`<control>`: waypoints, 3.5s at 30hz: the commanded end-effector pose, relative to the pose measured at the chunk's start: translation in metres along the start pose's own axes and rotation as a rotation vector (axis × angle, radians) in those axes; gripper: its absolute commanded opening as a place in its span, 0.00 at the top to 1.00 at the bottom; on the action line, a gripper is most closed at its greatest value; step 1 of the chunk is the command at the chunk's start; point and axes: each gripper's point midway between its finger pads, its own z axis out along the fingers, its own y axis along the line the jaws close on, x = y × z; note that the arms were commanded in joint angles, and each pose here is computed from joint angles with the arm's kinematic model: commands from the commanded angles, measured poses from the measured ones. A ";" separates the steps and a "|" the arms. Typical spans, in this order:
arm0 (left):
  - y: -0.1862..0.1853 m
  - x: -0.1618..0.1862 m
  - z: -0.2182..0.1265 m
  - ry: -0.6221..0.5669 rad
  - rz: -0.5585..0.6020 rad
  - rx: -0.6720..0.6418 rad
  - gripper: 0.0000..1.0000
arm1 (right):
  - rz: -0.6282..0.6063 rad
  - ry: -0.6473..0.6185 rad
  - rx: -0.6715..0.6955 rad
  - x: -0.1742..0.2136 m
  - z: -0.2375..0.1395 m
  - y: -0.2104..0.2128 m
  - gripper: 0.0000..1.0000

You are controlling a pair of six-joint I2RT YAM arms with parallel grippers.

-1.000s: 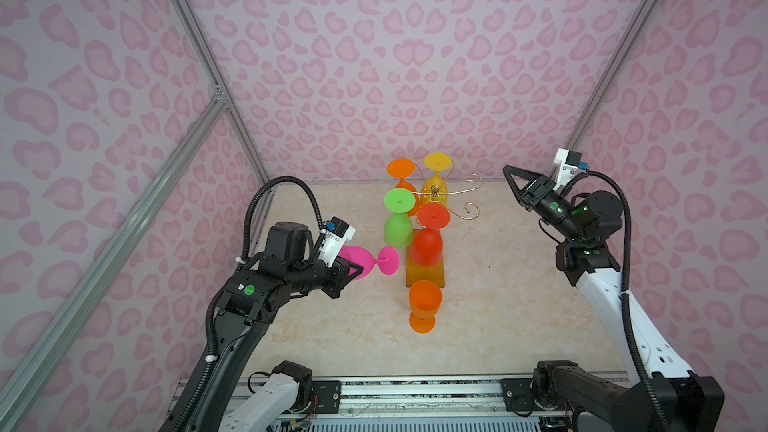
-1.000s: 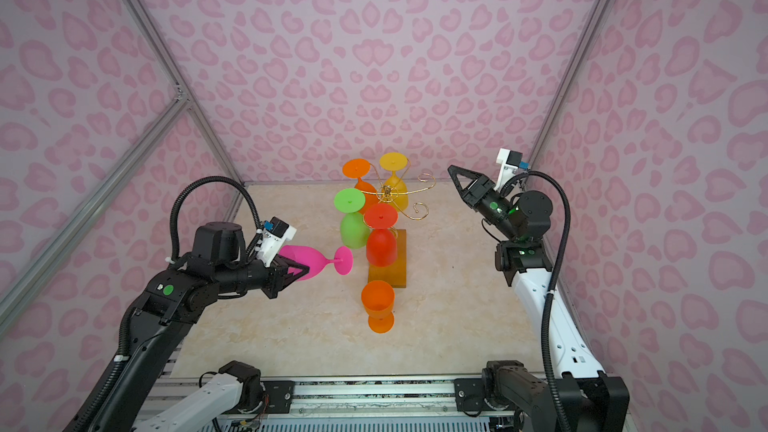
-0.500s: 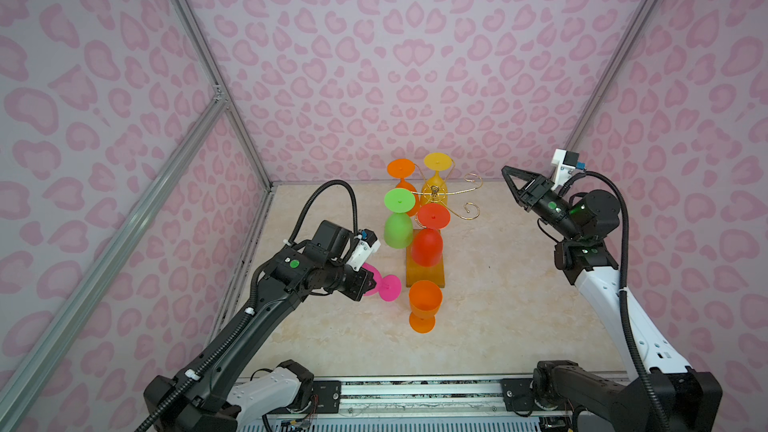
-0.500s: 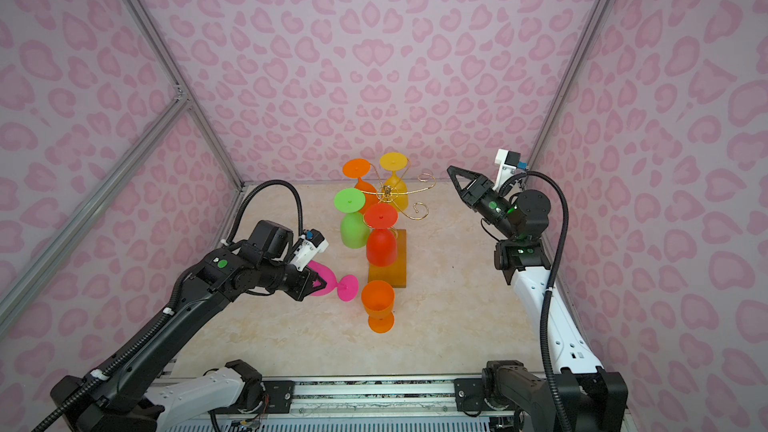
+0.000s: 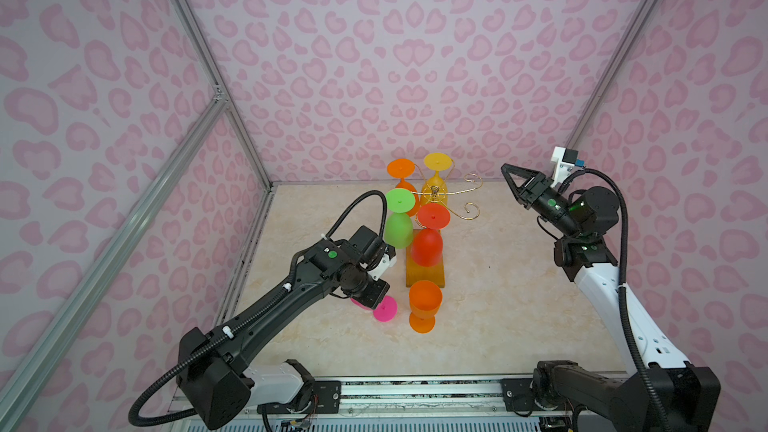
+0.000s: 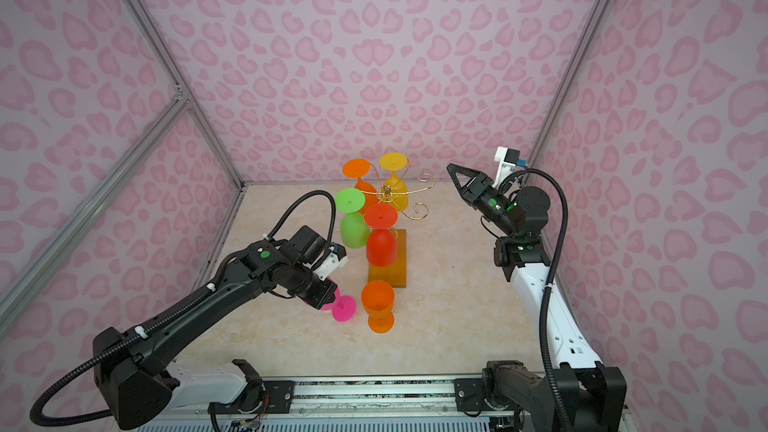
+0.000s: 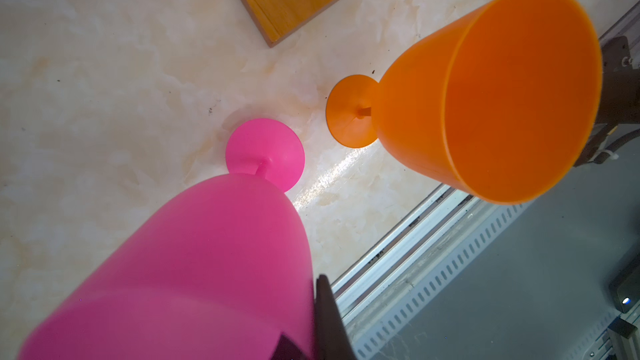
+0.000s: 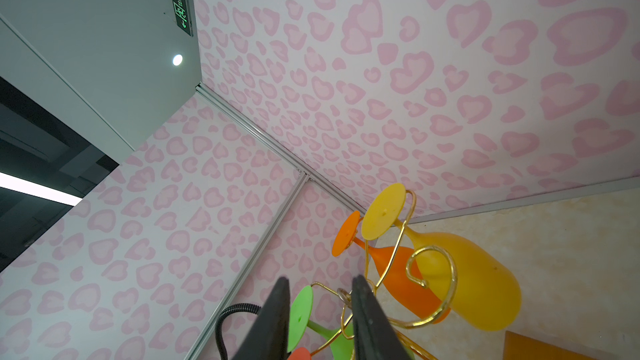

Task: Take the wine glass off the wine glass rack
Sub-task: 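Lower the magenta glass upright onto the table beside the orange glass with the left gripper, then open the left gripper and raise it off the magenta glass, then reach the left gripper to the green glass and right gripper to red glass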

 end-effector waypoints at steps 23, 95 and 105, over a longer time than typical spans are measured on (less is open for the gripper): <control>0.000 0.000 -0.002 0.039 -0.011 -0.072 0.96 | -0.005 0.009 -0.010 0.002 0.002 -0.002 0.69; -0.026 -0.154 -0.224 -1.024 -0.227 0.364 0.37 | -0.152 0.454 0.135 0.131 -0.009 0.030 0.59; -0.022 -0.158 -0.220 -1.021 -0.225 0.358 0.37 | -0.134 0.514 0.139 0.155 0.000 0.031 0.58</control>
